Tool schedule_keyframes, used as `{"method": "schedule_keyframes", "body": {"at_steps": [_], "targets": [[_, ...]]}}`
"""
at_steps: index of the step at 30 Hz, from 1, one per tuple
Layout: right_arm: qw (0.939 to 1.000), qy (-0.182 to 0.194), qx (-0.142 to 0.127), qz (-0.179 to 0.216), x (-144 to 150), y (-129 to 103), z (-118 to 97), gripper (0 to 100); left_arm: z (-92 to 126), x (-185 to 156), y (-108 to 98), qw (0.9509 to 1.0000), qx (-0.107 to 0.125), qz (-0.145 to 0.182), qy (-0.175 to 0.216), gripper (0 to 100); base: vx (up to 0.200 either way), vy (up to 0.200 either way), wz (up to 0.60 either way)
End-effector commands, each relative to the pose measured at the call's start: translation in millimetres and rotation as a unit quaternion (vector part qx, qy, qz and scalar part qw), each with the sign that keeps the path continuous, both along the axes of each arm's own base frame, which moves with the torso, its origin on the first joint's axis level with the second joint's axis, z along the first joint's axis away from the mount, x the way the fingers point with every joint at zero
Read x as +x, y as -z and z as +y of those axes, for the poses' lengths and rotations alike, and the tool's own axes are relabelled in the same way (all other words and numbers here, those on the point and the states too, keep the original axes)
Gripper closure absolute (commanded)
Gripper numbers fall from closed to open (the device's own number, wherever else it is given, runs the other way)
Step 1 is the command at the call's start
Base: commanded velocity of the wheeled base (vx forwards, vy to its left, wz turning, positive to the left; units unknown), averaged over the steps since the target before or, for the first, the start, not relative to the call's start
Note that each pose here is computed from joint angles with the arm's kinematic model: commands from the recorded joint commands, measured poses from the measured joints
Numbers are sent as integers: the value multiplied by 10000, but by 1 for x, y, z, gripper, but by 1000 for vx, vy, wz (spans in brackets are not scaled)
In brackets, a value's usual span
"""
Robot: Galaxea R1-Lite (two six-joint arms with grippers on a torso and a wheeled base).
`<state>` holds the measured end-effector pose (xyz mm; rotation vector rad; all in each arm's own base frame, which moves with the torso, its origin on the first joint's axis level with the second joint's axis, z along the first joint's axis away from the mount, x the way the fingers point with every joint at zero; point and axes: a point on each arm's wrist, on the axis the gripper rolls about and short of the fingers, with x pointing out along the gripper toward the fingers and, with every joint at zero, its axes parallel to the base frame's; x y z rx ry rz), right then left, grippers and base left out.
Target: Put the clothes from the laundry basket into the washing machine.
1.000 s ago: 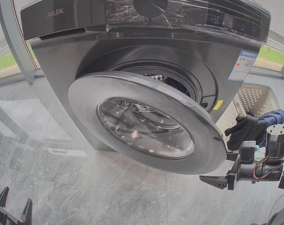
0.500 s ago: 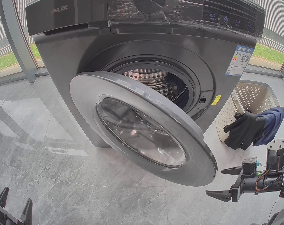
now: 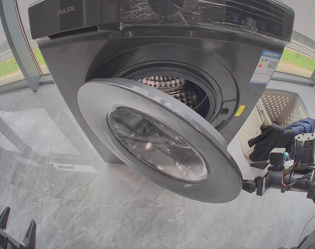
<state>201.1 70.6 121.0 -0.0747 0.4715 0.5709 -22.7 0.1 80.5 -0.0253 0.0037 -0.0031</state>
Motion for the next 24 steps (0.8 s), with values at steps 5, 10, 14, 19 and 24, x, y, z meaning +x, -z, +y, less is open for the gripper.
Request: {"method": "schedule_keyframes", "body": {"at_steps": [5,10,14,19,24], "targets": [[9994,-259,-65,225,-5,10,10,0,0,0,4,10000,4,28,-1,0,0,0,0],[9979,-552,-97,330,-18,15,17,0,0,0,4,10000,4,28,-1,0,0,0,0],[9979,-599,-21,255,-20,10,21,0,0,0,4,10000,4,28,-1,0,0,0,0],[9997,-182,-16,138,-3,4,18,0,0,0,4,10000,12,28,-1,0,0,0,0],[9998,8,-17,202,7,6,25,0,0,0,4,10000,12,28,7,0,-160,0,0]]}}
